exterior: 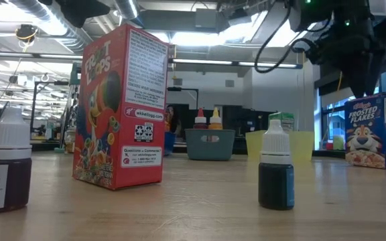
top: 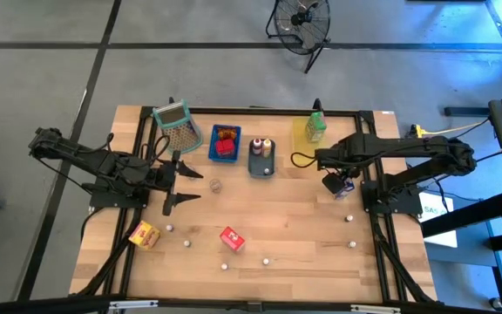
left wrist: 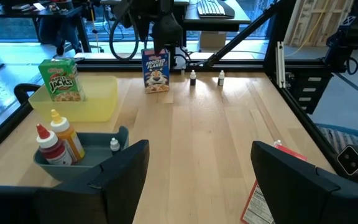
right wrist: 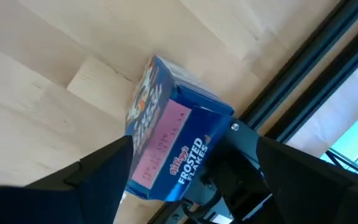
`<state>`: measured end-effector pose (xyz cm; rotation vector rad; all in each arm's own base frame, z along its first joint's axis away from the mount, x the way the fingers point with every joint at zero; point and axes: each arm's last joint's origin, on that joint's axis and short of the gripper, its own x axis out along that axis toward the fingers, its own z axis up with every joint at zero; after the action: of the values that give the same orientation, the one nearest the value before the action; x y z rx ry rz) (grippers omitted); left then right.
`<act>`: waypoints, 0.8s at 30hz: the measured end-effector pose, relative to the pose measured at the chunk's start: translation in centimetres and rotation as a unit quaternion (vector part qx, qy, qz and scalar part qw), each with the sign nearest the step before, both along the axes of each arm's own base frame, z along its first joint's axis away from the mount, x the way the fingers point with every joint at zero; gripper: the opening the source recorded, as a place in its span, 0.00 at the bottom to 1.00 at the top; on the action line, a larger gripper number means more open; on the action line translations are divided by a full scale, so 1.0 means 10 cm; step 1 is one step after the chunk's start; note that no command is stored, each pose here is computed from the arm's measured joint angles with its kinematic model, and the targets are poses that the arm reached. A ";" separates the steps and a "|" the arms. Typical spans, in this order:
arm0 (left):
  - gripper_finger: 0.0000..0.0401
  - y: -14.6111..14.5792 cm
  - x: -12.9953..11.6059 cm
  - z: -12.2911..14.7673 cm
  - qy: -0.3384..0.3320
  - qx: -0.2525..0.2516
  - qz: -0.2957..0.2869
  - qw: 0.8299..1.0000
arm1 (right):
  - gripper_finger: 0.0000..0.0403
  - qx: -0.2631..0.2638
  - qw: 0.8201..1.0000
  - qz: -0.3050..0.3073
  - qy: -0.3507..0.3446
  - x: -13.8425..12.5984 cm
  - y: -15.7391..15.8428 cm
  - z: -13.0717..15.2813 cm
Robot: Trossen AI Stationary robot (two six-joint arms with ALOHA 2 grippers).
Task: Pick & Place Kitchen Items
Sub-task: Put the blue cereal box into the yellow bin
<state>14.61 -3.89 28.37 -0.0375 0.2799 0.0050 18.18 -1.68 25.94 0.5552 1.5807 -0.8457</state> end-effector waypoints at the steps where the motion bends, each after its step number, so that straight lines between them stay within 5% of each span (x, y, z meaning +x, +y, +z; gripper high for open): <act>1: 0.69 0.00 0.00 0.00 0.000 0.000 0.000 1.000 | 0.85 0.001 1.000 0.000 0.002 0.00 0.00 -0.01; 24: 0.69 0.00 0.00 0.00 0.000 0.000 0.000 1.000 | 0.85 0.022 1.000 0.005 -0.017 0.00 0.01 -0.39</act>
<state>14.61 -3.90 28.37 -0.0379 0.2796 0.0051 18.18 -1.55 22.08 0.5906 1.5719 -0.7923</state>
